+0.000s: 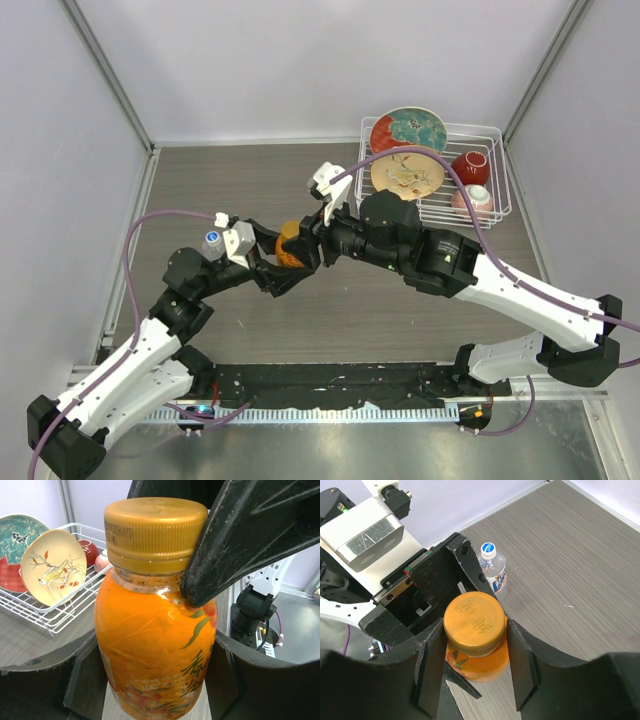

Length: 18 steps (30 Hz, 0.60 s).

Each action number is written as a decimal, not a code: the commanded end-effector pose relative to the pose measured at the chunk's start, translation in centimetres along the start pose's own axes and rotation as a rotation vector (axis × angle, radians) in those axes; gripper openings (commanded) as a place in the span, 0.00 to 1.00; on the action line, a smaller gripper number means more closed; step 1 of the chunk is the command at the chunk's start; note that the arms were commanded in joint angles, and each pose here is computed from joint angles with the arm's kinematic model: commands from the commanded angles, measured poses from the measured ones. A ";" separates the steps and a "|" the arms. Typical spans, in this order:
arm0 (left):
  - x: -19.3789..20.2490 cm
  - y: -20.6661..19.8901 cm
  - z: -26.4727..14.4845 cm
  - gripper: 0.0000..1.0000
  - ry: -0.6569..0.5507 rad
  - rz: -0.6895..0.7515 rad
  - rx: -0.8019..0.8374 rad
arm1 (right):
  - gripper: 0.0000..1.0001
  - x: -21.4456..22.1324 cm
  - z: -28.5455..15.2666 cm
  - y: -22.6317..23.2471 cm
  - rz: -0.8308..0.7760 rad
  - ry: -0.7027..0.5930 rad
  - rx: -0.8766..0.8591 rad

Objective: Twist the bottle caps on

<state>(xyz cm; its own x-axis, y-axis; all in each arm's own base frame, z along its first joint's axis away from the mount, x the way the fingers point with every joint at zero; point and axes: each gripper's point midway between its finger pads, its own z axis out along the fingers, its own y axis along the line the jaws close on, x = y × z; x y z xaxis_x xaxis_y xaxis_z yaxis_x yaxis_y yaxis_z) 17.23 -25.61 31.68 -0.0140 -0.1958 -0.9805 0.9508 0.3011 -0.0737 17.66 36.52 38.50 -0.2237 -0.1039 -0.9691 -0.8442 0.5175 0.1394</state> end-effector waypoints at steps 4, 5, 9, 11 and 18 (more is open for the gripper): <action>-0.9 -0.9 -0.1 0.00 -0.035 0.040 0.043 | 0.56 -1.7 0.1 0.7 -0.017 -0.078 -0.037; -0.8 -0.8 -0.1 0.00 -0.033 0.038 0.041 | 0.56 -1.8 0.1 1.0 -0.018 -0.085 -0.055; -0.9 -0.6 -0.1 0.00 -0.037 0.044 0.024 | 0.48 -1.8 0.2 1.2 -0.020 -0.088 -0.063; -1.0 -0.6 -0.2 0.00 -0.037 0.044 0.023 | 0.42 -1.4 0.4 1.1 -0.021 -0.076 -0.061; -1.5 1.0 -0.5 0.35 -0.064 0.044 -0.082 | 0.08 -0.8 0.5 0.1 -0.028 -0.060 -0.004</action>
<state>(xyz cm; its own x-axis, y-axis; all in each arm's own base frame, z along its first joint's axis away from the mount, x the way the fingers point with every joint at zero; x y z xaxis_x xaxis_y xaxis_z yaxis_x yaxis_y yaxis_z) 17.05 -25.51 31.30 -0.0144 -0.1935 -0.9810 0.9511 0.3001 -0.0732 17.55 37.22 38.38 -0.1973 -0.0941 -0.9758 -0.8626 0.4896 0.1272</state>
